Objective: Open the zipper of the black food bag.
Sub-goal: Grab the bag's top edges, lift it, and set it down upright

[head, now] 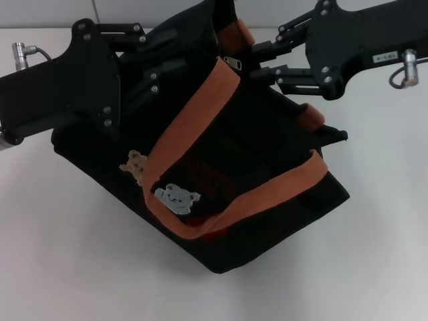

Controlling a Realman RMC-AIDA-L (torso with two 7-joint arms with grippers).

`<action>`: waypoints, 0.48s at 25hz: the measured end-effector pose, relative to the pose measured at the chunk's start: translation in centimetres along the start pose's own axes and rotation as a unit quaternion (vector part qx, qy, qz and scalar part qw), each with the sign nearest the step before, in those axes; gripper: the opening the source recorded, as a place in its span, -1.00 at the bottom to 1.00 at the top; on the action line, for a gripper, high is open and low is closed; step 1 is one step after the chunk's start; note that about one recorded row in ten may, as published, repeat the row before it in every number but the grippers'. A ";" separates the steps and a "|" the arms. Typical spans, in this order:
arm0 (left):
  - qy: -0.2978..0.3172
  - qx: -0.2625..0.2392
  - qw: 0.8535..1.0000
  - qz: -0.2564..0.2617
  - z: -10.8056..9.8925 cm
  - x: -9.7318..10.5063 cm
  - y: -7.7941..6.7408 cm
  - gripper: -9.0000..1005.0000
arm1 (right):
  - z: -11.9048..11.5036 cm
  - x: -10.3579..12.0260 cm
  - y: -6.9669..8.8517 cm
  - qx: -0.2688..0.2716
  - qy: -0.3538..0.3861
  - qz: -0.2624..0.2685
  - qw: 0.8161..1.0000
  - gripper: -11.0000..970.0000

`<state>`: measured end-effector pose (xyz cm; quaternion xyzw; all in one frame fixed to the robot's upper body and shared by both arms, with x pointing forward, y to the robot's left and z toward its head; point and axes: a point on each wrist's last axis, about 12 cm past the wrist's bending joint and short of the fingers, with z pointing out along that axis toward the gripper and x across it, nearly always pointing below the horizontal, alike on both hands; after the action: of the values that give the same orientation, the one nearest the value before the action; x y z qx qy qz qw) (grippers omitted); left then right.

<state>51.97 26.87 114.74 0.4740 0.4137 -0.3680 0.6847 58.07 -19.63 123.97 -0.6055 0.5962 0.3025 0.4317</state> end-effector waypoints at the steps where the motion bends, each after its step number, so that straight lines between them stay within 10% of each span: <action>1: 0.000 0.001 1.000 0.000 0.0 0.0 0.0 -0.67 | 0.2 -0.1 -0.1 -0.002 0.003 -0.003 1.000 -0.39; 12: -0.003 0.005 1.000 0.003 0.2 0.0 0.0 -0.71 | 2.7 -1.2 -0.4 -0.008 0.044 -0.042 0.998 -0.39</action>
<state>51.97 26.66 114.80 0.4773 0.4084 -0.3696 0.6847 58.76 -16.69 123.93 -0.6461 0.5865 0.2619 0.4123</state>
